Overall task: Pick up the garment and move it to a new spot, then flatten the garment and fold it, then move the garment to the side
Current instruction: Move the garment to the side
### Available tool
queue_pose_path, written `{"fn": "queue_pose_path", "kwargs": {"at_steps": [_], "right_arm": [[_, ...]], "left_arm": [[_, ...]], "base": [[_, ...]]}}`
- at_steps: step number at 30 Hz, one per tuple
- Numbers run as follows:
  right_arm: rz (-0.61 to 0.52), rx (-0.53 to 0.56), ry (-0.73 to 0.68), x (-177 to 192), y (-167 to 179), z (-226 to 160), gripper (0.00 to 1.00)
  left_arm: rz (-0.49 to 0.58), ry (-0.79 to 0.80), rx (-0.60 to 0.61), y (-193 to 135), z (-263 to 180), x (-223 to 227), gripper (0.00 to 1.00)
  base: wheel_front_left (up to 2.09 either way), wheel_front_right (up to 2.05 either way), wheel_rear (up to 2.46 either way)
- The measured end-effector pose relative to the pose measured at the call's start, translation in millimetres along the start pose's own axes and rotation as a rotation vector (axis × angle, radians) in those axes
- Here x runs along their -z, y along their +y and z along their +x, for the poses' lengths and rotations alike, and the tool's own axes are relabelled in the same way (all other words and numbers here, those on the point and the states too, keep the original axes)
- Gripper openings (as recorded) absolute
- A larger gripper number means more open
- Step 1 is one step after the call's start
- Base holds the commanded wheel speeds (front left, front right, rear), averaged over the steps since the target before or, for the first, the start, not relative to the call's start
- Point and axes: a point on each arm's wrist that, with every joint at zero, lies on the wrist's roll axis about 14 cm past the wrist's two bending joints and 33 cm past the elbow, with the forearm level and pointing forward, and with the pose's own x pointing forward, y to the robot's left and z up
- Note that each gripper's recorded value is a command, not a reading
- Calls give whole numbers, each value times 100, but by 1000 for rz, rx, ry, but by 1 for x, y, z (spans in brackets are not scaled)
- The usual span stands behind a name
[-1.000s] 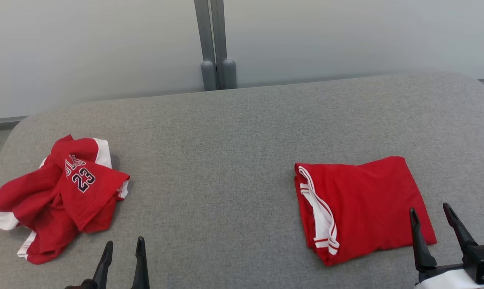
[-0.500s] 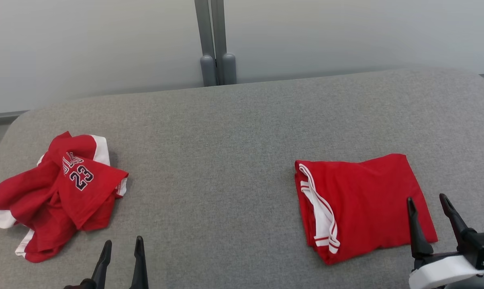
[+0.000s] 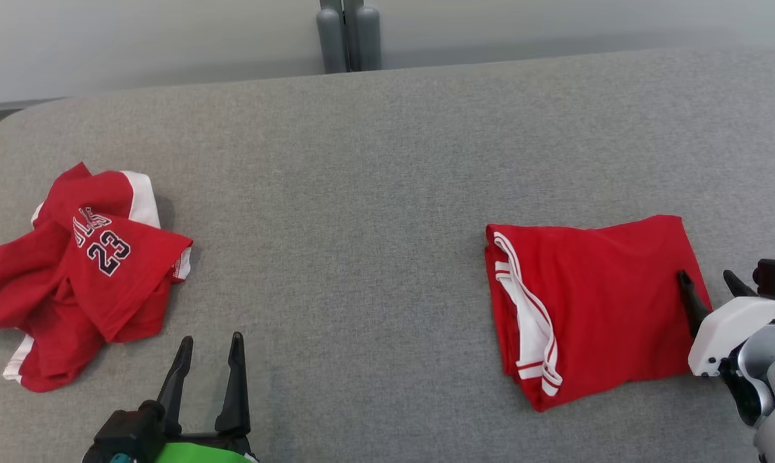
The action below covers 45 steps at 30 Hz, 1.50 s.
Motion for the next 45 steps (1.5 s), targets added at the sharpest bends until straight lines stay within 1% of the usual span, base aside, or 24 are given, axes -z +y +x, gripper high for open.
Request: {"fn": "queue_pose_path", "kwargs": {"at_steps": [2,5,7,8,9,12,13,15,17,18,19,21,23,25,26,30,32,33,34,35,38,40,43,45], "right_arm": [[29,-2,46,10,2,8,100],[68,-47,104,23,21,17,100],[95,-67,139,28,26,21,100],[107,-75,152,29,27,23,54],[117,-84,153,26,28,25,0],[146,-108,113,9,29,34,0],[145,-102,88,2,24,38,0],[123,-64,43,-14,2,46,0],[71,10,-12,-38,-34,56,0],[57,39,-37,-49,-47,61,0],[57,77,-71,-63,-62,67,0],[43,156,-104,-79,-92,76,0],[14,236,-109,-83,-120,81,0],[2,307,-91,-80,-144,83,0],[-25,335,-63,-75,-154,84,0],[-20,415,-4,-58,-178,87,0],[-43,454,2,-57,-191,84,0],[-57,470,-5,-59,-196,81,27],[-74,482,-14,-62,-200,79,96],[-82,491,-20,-64,-203,77,100],[-137,477,-61,-78,-198,79,100],[-162,458,-124,-92,-191,78,100],[-164,404,-253,-122,-167,80,100],[-180,341,-298,-128,-142,80,100]], "left_arm": [[-2,10,-19,6,0,3,100],[-4,20,-49,15,-2,6,100],[-3,27,-66,21,-3,8,100],[-3,28,-71,22,-3,8,100],[-2,30,-76,24,-2,9,100],[8,26,-68,24,8,8,100],[14,20,-60,23,14,6,100],[23,17,-54,24,25,6,100],[40,15,-45,25,36,6,100],[51,12,-38,24,42,6,100],[59,8,-31,24,49,6,100],[74,16,-15,22,61,11,100],[73,36,-2,20,68,20,100],[68,54,10,17,72,28,100],[65,63,18,15,75,33,100],[56,89,31,12,77,44,100],[56,96,25,14,75,46,100],[57,99,20,15,73,46,100],[58,101,16,16,71,46,100],[59,103,14,17,70,46,100],[62,100,18,16,71,46,100],[53,92,26,12,71,43,100],[40,75,31,9,70,37,100],[30,69,27,9,67,34,100]], "base": [[0,0,0],[0,0,0],[0,0,0],[0,0,0],[0,0,0],[0,0,0],[0,0,0],[0,0,0],[0,0,0],[0,0,0],[0,0,0],[0,0,0],[0,0,0],[0,0,0],[0,0,0],[0,0,0],[0,0,0],[0,0,0],[0,0,0],[0,0,0],[0,0,0],[0,0,0],[0,0,0],[0,0,0]]}}
